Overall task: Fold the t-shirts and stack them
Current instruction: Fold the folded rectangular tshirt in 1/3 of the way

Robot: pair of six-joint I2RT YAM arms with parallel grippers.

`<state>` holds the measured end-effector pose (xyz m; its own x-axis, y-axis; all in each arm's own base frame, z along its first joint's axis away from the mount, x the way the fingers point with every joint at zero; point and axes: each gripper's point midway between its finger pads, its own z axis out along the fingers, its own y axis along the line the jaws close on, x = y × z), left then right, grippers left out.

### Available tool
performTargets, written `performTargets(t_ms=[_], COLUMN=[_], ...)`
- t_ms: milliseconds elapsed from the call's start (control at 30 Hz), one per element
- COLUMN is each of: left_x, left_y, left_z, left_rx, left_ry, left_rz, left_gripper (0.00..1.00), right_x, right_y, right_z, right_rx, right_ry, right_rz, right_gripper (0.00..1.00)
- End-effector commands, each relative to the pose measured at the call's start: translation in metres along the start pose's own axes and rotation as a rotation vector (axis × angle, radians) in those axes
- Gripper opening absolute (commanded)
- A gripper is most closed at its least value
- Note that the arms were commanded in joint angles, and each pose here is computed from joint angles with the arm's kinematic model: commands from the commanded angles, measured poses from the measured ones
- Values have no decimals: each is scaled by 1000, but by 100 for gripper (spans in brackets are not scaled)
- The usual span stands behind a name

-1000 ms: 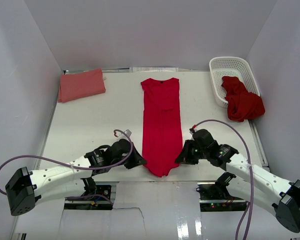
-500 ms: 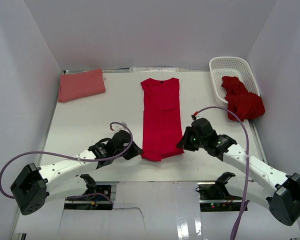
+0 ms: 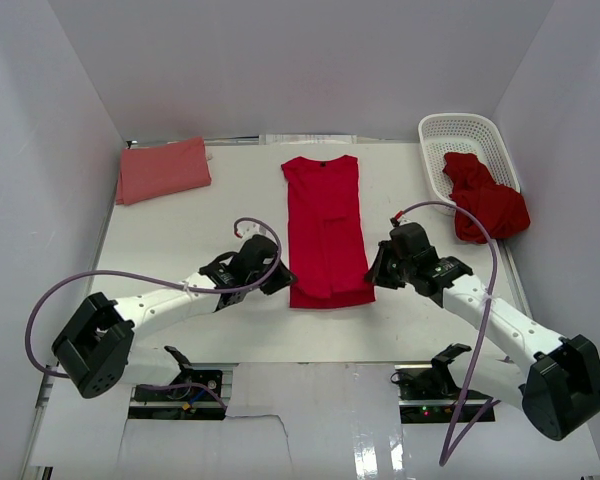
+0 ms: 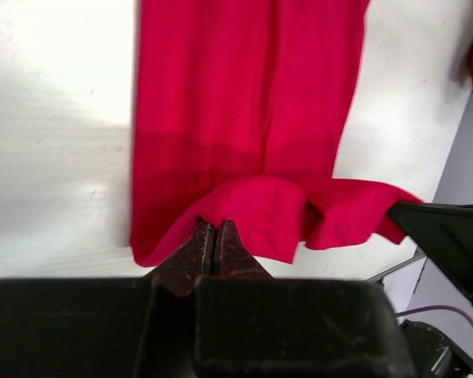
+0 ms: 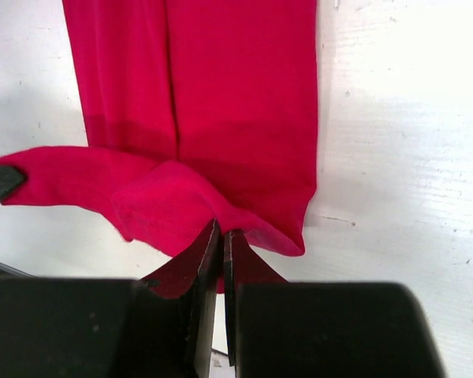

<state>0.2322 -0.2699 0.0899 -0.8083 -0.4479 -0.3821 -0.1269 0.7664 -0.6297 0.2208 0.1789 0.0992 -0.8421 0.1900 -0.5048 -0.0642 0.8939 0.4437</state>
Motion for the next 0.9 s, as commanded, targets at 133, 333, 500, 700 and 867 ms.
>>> performTargets(t_ms=[133,333,500,700,867], left_x=[-42,-58,-76,-91,-101], left_y=[-34,-36,-44,-46,-51], left_z=[-7,-6,-4,7,19], left_rx=[64,54,54,41,38], left_ry=[-90,-113,-146,-161,-160], left_rz=[34,42,52,63,72], left_gripper=[0,0,0,0,0], right_x=[-42,-59,-76,-87,-99], right_y=[23,30,37,37,34], right_z=[-3,5,10,21,29], right_rx=[-76,-90,-104,-102,-89], right_ry=[-83,-78,-86,-78,-81], right_rz=[-65,-90,-111,-122,-120], right_gripper=[8,8,8,8,8])
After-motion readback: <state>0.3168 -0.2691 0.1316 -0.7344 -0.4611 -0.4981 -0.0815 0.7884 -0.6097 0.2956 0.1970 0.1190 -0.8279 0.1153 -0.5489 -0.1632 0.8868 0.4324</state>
